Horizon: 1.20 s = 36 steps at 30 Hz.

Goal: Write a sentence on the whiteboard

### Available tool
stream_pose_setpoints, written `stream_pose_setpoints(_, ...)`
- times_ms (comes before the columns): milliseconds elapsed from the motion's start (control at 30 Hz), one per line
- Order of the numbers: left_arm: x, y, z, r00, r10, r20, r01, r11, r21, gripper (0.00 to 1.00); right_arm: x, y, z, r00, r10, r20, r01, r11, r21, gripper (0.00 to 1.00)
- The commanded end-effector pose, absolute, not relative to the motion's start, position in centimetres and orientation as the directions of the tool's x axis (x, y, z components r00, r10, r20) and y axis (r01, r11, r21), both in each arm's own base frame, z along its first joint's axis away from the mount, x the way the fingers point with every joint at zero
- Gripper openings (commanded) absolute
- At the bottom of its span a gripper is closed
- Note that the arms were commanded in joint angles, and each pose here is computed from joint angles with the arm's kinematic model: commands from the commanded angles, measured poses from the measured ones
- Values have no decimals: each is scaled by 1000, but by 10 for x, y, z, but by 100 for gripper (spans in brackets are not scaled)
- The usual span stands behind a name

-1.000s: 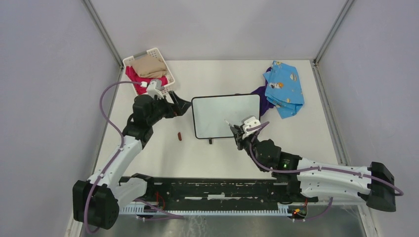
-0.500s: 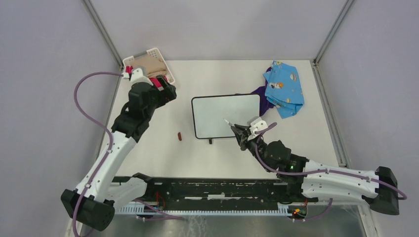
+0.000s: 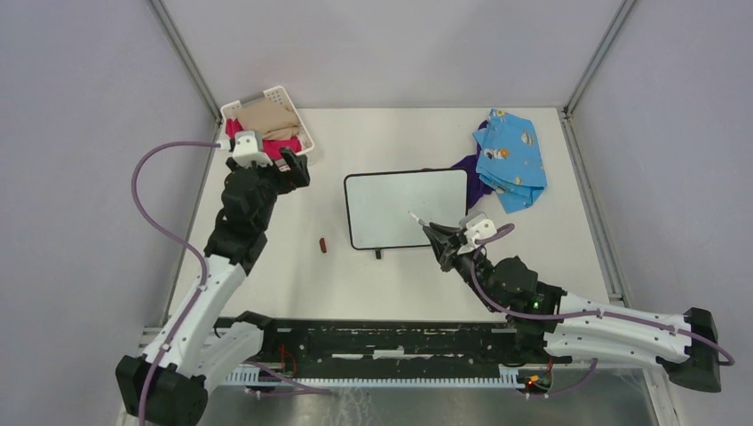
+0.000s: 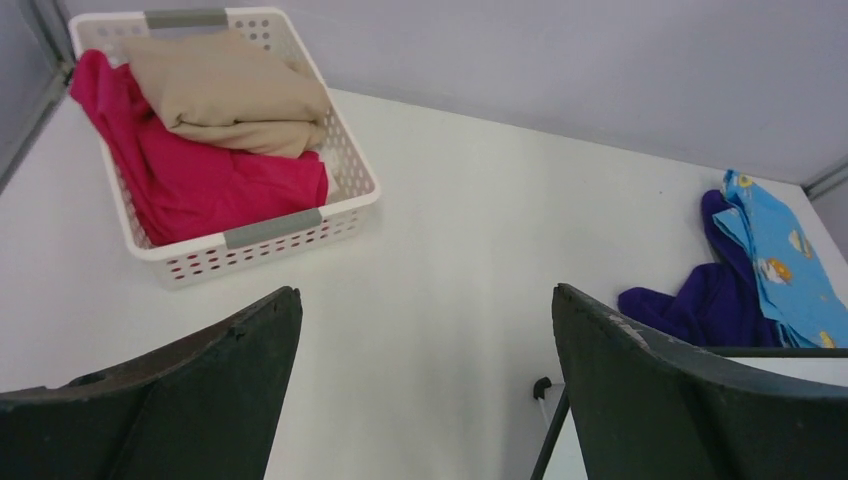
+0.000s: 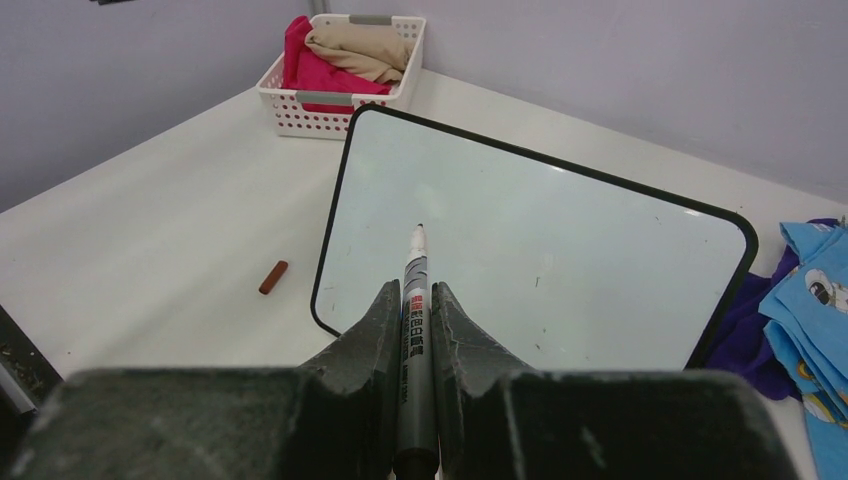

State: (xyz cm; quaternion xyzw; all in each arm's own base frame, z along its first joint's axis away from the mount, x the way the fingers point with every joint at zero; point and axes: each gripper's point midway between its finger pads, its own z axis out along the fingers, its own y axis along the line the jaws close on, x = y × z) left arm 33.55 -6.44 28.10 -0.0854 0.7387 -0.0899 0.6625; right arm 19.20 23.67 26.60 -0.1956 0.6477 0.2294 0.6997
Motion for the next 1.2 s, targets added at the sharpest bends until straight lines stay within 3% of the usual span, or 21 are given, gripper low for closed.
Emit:
stream_pose_setpoints(0, 347, -94, 301, -140, -295, -945, 205, 925, -320, 100, 189, 238, 267, 68, 75, -995, -589, 808, 21, 0)
stream_pose_setpoints(167, 332, -114, 268, -239, -371, -897, 317, 844, -433, 100, 187, 240, 269, 73, 86, -994, -608, 794, 24, 0)
stream_pose_setpoints(433, 323, -113, 240, -275, -365, -890, 290, 851, -439, 100, 182, 248, 268, 91, 66, -994, -647, 763, -9, 0)
stream_pose_setpoints(567, 306, -124, 223, -292, -322, -901, 361, 835, -415, 100, 183, 251, 260, 81, 44, -996, -648, 761, -19, 0)
stream_pose_setpoints(900, 292, -175, 225, -357, -298, -885, 653, 598, -465, 94, 179, 263, 266, 78, 63, -995, -684, 730, -7, 0)
stream_pose_setpoints(1167, 303, -170, 216, -378, -323, -868, 703, 510, -496, 94, 175, 266, 273, 92, 76, -993, -704, 711, -11, 0)
